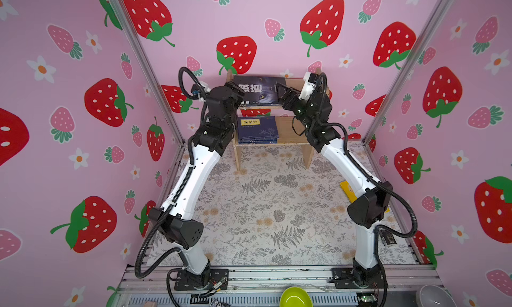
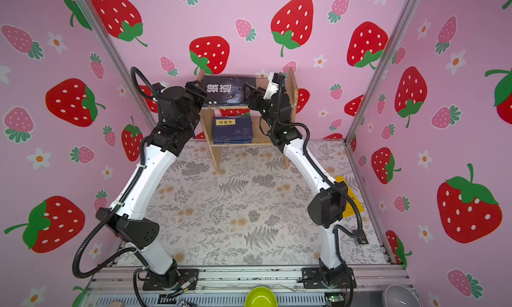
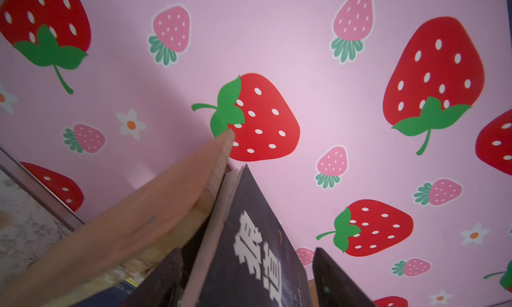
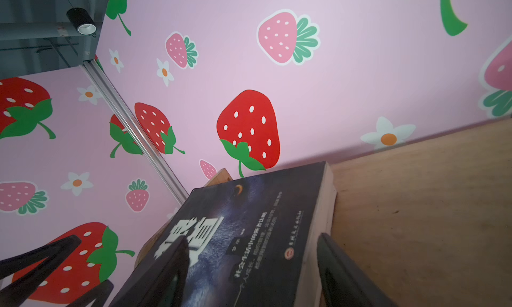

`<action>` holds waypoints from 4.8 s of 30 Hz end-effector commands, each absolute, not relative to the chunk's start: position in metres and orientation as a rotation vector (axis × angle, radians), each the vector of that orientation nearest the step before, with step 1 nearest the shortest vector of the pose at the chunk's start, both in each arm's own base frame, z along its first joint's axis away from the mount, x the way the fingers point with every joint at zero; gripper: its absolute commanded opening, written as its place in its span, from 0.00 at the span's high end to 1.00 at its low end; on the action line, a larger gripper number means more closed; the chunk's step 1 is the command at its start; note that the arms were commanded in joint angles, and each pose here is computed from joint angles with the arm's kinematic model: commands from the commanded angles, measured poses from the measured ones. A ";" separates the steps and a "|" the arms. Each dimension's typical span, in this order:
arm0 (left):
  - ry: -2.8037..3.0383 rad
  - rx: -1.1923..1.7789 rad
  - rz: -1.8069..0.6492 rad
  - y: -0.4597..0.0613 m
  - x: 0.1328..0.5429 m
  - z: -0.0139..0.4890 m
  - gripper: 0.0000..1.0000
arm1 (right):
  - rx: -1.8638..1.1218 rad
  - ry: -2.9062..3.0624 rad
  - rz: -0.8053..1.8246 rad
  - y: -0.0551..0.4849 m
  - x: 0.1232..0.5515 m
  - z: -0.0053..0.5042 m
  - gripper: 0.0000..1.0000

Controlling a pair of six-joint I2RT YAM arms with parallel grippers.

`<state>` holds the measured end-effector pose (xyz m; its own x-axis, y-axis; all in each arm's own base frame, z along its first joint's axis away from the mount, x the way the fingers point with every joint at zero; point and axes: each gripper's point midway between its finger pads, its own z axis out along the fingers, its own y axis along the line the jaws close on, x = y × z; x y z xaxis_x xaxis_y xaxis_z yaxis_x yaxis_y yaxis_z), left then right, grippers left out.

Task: Stacking books/files
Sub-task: Place the book at the bookshelf.

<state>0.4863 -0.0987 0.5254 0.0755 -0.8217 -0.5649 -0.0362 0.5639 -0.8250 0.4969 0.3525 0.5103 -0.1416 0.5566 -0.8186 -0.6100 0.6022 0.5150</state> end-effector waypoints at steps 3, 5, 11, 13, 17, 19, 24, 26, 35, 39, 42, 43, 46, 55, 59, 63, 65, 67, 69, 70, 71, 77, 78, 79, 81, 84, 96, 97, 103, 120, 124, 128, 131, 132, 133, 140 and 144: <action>1.467 -0.557 -0.559 -0.075 0.452 0.533 0.16 | -0.026 1.461 1.001 0.365 0.508 0.481 0.26; 1.497 -0.374 -0.542 -0.085 0.450 0.529 0.10 | -0.027 1.463 1.002 0.367 0.507 0.479 0.26; 1.630 0.134 -0.618 -0.125 0.450 0.503 0.05 | -0.041 1.468 0.963 0.370 0.504 0.478 0.24; 1.646 0.174 -0.672 -0.126 0.457 0.497 0.07 | -0.049 1.467 0.949 0.370 0.503 0.477 0.22; 1.646 0.195 -0.737 -0.125 0.470 0.488 0.11 | -0.077 1.465 0.932 0.374 0.500 0.474 0.20; 1.644 0.222 -0.765 -0.130 0.471 0.486 0.11 | -0.091 1.467 0.926 0.376 0.500 0.472 0.19; 1.640 0.209 -0.767 -0.130 0.481 0.480 0.14 | -0.126 1.456 0.919 0.385 0.497 0.472 0.19; 1.637 0.203 -0.761 -0.129 0.483 0.479 0.15 | -0.126 1.456 0.917 0.387 0.499 0.471 0.19; 1.646 0.073 -0.656 -0.105 0.496 0.468 0.24 | -0.127 1.440 0.924 0.397 0.508 0.469 0.19; 1.653 0.006 -0.646 -0.094 0.503 0.463 0.30 | -0.133 1.434 0.935 0.404 0.508 0.467 0.19; 1.648 -0.025 -0.649 -0.090 0.506 0.462 0.32 | -0.121 1.439 0.932 0.405 0.511 0.462 0.19; 1.643 -0.029 -0.651 -0.089 0.506 0.463 0.32 | -0.119 1.436 0.933 0.405 0.511 0.463 0.19; 1.627 0.001 -0.676 -0.094 0.502 0.468 0.32 | -0.098 1.438 0.933 0.406 0.514 0.459 0.19; 1.656 0.086 -0.699 -0.104 0.493 0.467 0.27 | -0.044 1.424 0.925 0.403 0.519 0.458 0.20; 1.669 0.132 -0.665 -0.107 0.486 0.463 0.27 | -0.023 1.423 0.935 0.406 0.521 0.454 0.21; 1.652 0.145 -0.661 -0.107 0.485 0.467 0.24 | -0.022 1.429 0.936 0.412 0.520 0.449 0.22; 1.646 0.153 -0.674 -0.109 0.486 0.470 0.24 | -0.021 1.429 0.940 0.413 0.519 0.448 0.22; 1.632 0.144 -0.680 -0.109 0.488 0.473 0.24 | -0.022 1.434 0.939 0.414 0.519 0.447 0.22; 1.625 0.128 -0.673 -0.107 0.492 0.474 0.24 | -0.020 1.438 0.939 0.414 0.519 0.446 0.22; 1.630 0.116 -0.666 -0.105 0.494 0.474 0.25 | -0.019 1.437 0.939 0.414 0.520 0.446 0.22; 1.637 0.107 -0.656 -0.104 0.497 0.472 0.26 | -0.018 1.437 0.941 0.414 0.520 0.446 0.22; 1.618 0.101 -0.669 -0.104 0.499 0.476 0.31 | -0.015 1.443 0.943 0.416 0.520 0.443 0.22; 1.619 0.105 -0.671 -0.105 0.498 0.475 0.30 | -0.014 1.446 0.945 0.416 0.520 0.441 0.22; 1.618 0.109 -0.673 -0.105 0.497 0.475 0.29 | -0.014 1.448 0.944 0.416 0.521 0.441 0.22; 1.606 0.113 -0.680 -0.106 0.495 0.478 0.28 | -0.012 1.450 0.943 0.416 0.521 0.440 0.22; 1.594 0.110 -0.686 -0.106 0.495 0.481 0.27 | -0.009 1.451 0.944 0.416 0.521 0.440 0.22; 1.590 0.026 -0.654 -0.095 0.511 0.477 0.37 | 0.002 1.438 0.945 0.415 0.523 0.440 0.22; 1.592 0.022 -0.657 -0.095 0.511 0.476 0.37 | 0.004 1.434 0.945 0.416 0.523 0.440 0.22; 1.598 0.010 -0.668 -0.095 0.511 0.472 0.38 | 0.006 1.423 0.936 0.416 0.526 0.441 0.22; 1.595 0.018 -0.636 -0.090 0.470 0.479 0.28 | -0.053 1.314 0.671 0.359 0.498 0.505 0.00; 1.595 0.033 -0.639 -0.091 0.463 0.481 0.26 | -0.058 1.302 0.621 0.335 0.488 0.517 0.00; 1.604 0.041 -0.654 -0.094 0.463 0.479 0.26 | -0.049 1.299 0.611 0.313 0.482 0.515 0.00; 1.614 0.052 -0.677 -0.100 0.466 0.476 0.26 | -0.089 1.293 0.640 0.308 0.476 0.513 0.00; 1.618 0.057 -0.682 -0.101 0.467 0.475 0.26 | -0.109 1.290 0.649 0.309 0.473 0.512 0.00; 1.624 0.064 -0.685 -0.103 0.469 0.474 0.26 | -0.145 1.289 0.657 0.312 0.470 0.509 0.00; 1.655 0.100 -0.697 -0.113 0.484 0.470 0.27 | -0.310 1.307 0.665 0.326 0.455 0.494 0.02; 1.648 0.098 -0.712 -0.116 0.493 0.473 0.27 | -0.344 1.312 0.683 0.331 0.450 0.489 0.04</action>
<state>0.4969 -0.1103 0.4456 -0.2718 -0.3301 -0.9040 0.3981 0.8166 -0.4179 0.4675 0.3286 0.4712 0.0549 0.2727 -0.9605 -0.5843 0.7889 0.1906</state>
